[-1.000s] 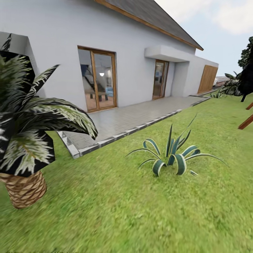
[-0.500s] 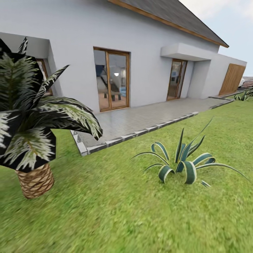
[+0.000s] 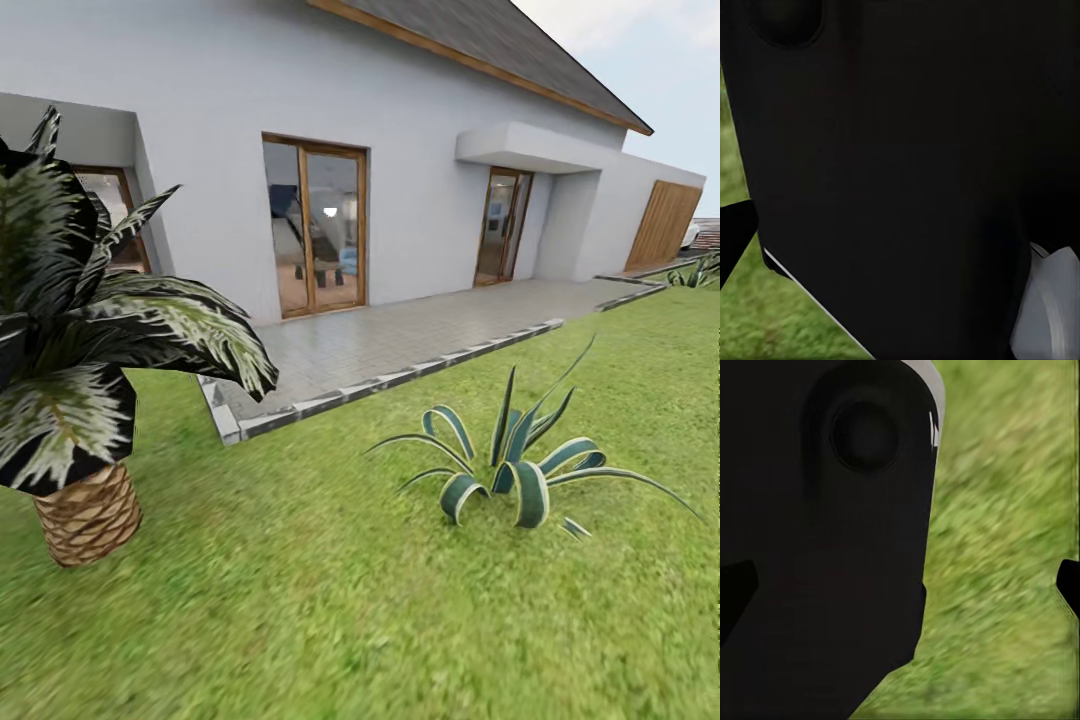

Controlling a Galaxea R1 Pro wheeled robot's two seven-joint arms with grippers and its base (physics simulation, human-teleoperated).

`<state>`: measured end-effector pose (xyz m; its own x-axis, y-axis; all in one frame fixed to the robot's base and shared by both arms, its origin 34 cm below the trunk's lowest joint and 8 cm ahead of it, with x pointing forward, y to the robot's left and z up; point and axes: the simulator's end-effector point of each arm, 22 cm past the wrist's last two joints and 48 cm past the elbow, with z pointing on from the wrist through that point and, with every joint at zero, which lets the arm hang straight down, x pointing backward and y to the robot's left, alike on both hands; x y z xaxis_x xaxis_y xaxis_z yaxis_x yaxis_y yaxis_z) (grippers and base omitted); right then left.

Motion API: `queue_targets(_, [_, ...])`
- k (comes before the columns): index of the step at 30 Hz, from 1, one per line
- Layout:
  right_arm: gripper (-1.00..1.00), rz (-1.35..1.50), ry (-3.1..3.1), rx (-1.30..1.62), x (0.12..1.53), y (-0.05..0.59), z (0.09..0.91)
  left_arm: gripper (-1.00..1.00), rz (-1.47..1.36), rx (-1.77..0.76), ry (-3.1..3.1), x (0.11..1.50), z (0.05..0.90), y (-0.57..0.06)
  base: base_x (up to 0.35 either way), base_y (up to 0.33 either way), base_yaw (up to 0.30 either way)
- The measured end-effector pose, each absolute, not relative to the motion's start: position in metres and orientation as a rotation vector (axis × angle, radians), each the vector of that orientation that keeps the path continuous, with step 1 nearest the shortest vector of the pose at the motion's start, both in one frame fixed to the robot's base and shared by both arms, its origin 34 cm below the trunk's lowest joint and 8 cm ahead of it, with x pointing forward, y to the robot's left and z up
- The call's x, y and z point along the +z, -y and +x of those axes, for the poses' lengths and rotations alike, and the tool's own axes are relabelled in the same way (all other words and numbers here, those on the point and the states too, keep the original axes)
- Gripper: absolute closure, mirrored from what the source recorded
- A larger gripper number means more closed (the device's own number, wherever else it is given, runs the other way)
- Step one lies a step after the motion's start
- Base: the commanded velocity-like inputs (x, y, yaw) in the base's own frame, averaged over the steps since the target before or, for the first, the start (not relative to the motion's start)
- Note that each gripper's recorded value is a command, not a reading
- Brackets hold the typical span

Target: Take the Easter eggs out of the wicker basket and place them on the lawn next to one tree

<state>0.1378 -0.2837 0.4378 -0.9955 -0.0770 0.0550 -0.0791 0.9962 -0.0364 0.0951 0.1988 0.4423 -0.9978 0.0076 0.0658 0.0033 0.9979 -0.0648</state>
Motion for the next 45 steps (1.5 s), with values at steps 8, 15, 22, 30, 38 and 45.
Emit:
queue_targets(8, [-1.00,0.118,3.085,0.060,0.4378,0.2836,0.1378,-1.00,-0.008,0.098,3.075,0.4421,0.0954,-0.1996,0.000,-0.344,0.004])
queue_targets(15, [-1.00,0.116,3.085,0.060,0.4378,0.2836,0.1379,-1.00,-0.008,0.098,3.074,0.4422,0.0951,-0.1997,0.000,-0.345,0.192])
queue_targets(22, [-1.00,0.115,3.085,0.060,0.4378,0.2836,0.1377,-1.00,-0.008,0.098,3.074,0.4421,0.0953,-0.1997,0.000,-0.345,0.257])
queue_targets(30, [-1.00,0.120,3.085,0.059,0.4378,0.2836,0.1378,-1.00,-0.008,0.096,3.075,0.4421,0.0956,-0.1999,0.000,-0.345,0.199])
queue_targets(38, [-1.00,0.119,3.085,0.059,0.4378,0.2836,0.1379,-1.00,-0.008,0.096,3.075,0.4421,0.0954,-0.2000,0.000,-0.345,0.114])
queue_targets(45, [-1.00,0.119,3.085,0.059,0.4378,0.2836,0.1379,-1.00,-0.008,0.096,3.074,0.4421,0.0953,-0.1999,0.000,-0.345,0.004])
